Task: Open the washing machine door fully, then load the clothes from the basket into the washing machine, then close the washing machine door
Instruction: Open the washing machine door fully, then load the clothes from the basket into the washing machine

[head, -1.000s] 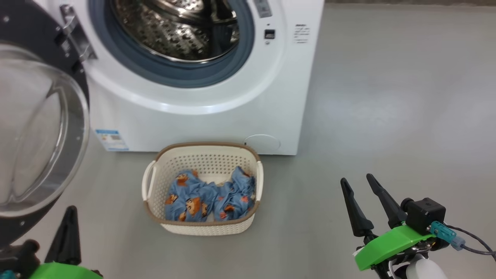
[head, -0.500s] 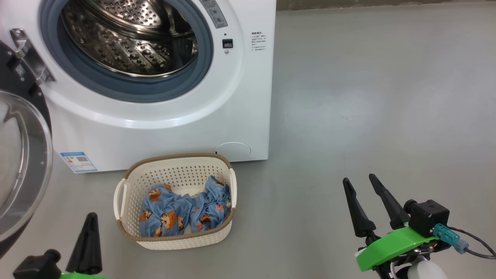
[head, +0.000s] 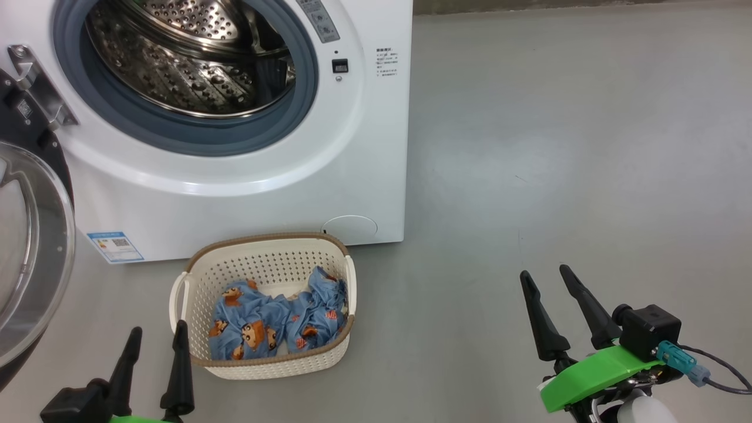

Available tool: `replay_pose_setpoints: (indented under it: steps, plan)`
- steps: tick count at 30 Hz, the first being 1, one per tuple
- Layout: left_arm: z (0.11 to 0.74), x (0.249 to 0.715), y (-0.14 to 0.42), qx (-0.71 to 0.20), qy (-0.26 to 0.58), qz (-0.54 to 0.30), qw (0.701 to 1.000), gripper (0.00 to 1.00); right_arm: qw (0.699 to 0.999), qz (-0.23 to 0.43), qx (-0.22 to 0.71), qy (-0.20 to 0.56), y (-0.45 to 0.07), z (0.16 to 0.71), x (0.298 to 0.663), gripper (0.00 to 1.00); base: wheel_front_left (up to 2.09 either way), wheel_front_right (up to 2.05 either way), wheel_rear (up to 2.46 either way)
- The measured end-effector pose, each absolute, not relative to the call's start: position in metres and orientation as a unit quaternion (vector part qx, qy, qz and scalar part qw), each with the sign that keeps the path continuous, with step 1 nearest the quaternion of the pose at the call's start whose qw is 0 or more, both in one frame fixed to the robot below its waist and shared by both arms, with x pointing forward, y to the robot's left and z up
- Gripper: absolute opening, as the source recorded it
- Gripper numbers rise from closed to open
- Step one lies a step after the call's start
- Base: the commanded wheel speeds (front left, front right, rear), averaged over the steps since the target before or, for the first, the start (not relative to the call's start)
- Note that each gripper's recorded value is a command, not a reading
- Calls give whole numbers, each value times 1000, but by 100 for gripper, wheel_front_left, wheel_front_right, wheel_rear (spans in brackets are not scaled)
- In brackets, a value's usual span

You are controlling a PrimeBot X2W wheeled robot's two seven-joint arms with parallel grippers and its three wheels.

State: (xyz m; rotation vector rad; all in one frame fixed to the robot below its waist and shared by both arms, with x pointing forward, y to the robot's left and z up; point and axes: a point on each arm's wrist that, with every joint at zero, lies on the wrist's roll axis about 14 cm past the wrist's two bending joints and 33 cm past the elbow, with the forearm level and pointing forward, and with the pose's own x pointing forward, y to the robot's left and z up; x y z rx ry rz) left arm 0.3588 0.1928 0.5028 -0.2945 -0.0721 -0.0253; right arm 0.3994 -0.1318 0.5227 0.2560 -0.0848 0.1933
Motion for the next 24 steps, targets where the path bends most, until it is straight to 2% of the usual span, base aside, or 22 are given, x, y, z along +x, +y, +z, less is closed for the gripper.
replay_pose_setpoints:
  steps: [24]
  plan:
    - [496, 355, 191, -118, -22, -15, 993, 100, 986, 102, 128, -38, -127, 520, 401, 100, 0, 0, 0]
